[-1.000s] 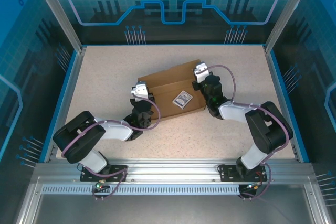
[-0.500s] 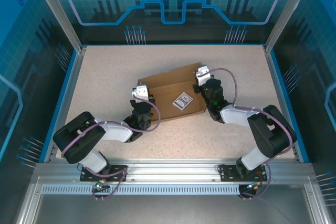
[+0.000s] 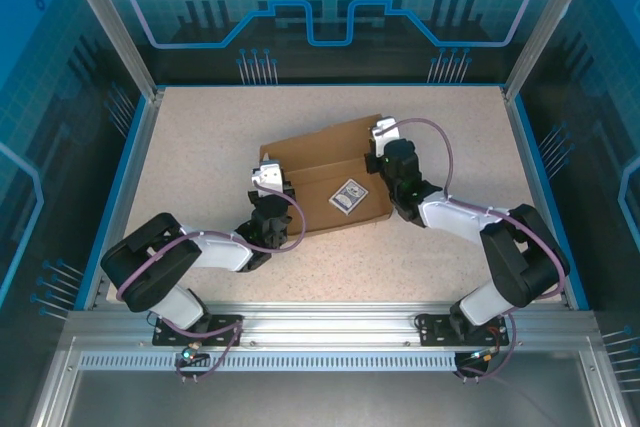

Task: Fold the paper box

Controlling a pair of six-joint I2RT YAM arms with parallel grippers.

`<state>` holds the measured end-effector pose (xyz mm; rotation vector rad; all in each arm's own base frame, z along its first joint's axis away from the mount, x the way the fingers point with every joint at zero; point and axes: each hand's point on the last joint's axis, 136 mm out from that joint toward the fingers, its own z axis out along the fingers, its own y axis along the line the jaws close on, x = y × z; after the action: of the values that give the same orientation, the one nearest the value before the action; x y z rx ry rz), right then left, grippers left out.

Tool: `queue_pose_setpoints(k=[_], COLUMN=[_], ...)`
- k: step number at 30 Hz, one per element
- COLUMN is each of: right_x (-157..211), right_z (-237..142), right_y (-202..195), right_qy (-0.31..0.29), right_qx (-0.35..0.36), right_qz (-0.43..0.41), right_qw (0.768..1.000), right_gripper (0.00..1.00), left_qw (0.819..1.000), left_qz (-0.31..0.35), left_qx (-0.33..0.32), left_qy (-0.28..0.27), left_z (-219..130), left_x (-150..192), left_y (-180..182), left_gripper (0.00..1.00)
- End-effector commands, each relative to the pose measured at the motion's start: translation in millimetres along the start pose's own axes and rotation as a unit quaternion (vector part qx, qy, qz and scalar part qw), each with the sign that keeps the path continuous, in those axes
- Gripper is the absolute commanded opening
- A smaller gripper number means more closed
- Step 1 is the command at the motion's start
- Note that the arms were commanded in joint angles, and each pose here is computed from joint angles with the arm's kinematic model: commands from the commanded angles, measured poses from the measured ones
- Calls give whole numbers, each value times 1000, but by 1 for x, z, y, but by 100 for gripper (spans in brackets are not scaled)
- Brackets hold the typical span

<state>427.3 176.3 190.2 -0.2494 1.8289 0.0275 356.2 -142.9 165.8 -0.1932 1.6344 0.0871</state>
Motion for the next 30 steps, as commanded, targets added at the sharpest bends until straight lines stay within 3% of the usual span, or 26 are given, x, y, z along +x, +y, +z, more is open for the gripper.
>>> queue_pose_setpoints(k=[1, 7, 17, 30], right_x=[-7, -3, 26, 59], right_z=[-5, -9, -24, -39], right_y=[18, 16, 25, 32], right_qy=[21, 32, 4, 15], right_qx=[-23, -19, -53, -49], right_qz=[26, 58, 51, 59], right_qw=[999, 998, 997, 997], right_gripper=[0, 0, 3, 3], left_qw=[999, 998, 998, 998], left_qz=[30, 30, 30, 31], left_qx=[41, 43, 44, 45], left_qy=[21, 21, 23, 27], left_z=[-7, -6, -8, -13], left_x=[15, 13, 11, 11], left_y=[-15, -17, -16, -14], left_gripper=[13, 13, 14, 15])
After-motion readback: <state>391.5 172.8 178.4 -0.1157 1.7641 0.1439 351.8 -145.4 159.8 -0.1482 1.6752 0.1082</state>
